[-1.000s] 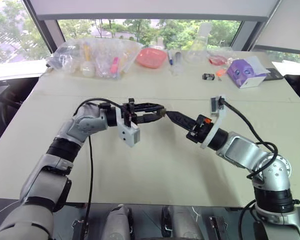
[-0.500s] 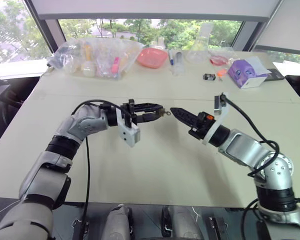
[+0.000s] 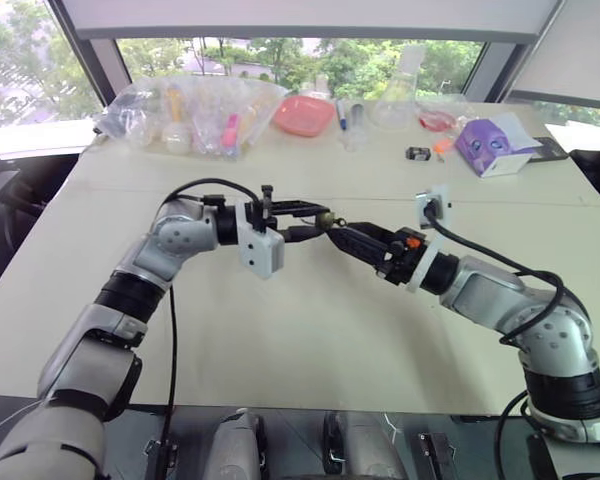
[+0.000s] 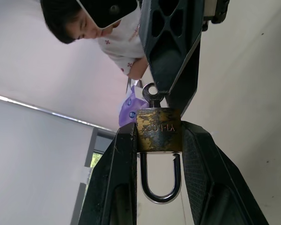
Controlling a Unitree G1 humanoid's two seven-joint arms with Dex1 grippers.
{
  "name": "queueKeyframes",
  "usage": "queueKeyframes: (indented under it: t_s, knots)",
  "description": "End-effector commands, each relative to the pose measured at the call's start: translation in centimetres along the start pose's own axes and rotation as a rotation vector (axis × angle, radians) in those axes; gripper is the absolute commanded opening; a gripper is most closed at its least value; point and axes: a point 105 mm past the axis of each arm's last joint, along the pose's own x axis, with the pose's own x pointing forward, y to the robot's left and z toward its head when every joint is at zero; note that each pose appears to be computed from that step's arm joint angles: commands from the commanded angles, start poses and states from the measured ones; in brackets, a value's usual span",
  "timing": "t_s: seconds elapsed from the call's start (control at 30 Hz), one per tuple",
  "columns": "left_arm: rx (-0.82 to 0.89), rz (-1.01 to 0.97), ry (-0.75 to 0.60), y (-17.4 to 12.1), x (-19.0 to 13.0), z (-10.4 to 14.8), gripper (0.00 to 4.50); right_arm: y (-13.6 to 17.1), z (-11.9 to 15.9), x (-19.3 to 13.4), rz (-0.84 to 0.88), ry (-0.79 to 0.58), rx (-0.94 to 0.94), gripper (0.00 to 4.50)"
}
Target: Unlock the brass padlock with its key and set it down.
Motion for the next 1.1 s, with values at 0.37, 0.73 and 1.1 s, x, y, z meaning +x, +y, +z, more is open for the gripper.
queueKeyframes:
  t_s: [0.37,0.73,1.1]
  knots:
    - [0.034,0.036,-0.052,1.0,0.3,1.3,0.72,1.1,0.6,1.0,0.043,-0.02,0.019,0.85]
    - [0.004,0.041,-0.043,1.2,0.2,1.1,4.14,0.8,0.5,1.2,0.026,-0.018,0.017,0.0]
    - [-0.824,0.23,0.132,3.0,-4.0,-3.3,4.43,-1.3,1.4,0.7,-0.055,-0.057,0.013,0.0]
